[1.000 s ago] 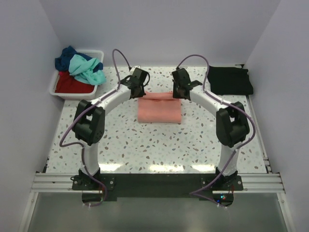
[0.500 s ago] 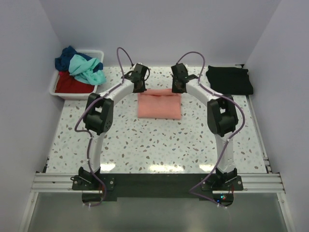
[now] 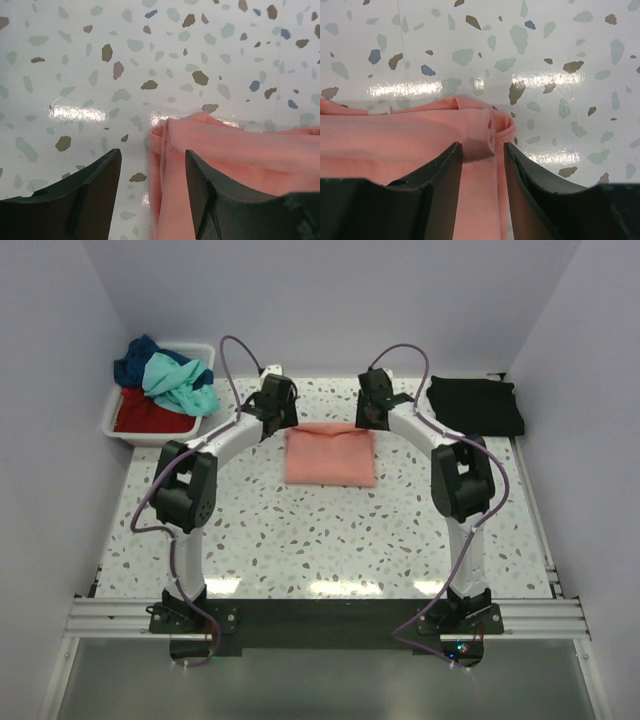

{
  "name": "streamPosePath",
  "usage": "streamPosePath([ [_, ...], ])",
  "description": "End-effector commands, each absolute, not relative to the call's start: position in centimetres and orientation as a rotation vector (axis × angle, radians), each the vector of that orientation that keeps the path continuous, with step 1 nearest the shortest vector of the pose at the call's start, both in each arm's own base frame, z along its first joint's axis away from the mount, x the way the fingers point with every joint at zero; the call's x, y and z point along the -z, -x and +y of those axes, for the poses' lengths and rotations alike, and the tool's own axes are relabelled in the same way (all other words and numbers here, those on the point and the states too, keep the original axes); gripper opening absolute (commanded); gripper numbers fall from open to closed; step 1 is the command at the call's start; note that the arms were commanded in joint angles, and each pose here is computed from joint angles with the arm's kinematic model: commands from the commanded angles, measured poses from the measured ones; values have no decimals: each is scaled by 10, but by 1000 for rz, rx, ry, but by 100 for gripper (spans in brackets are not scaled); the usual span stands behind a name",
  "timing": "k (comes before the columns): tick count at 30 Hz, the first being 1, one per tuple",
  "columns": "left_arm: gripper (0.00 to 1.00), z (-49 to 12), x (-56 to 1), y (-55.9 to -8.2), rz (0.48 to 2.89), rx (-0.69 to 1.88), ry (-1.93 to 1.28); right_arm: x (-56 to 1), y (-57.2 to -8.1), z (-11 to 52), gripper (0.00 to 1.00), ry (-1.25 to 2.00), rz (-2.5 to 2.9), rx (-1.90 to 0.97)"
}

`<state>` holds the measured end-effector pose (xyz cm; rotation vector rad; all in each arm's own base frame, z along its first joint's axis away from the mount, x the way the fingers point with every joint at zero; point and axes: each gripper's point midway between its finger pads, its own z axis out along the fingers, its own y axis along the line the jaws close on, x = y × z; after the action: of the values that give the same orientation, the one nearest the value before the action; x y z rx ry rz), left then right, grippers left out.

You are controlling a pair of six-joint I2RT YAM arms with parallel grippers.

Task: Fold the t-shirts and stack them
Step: Fold the tshirt

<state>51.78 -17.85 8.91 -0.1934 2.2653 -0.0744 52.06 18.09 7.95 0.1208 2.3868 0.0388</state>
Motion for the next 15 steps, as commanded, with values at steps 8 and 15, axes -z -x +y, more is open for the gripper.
streamPosePath([
  [8, 59, -205, -157, -510, 2143, 271, 87, -154, -512, 189, 42, -98, 2250, -177],
  [15, 59, -247, -131, -476, 2246, 358, -120, -131, -488, 206, 43, 1, 2355, -229],
])
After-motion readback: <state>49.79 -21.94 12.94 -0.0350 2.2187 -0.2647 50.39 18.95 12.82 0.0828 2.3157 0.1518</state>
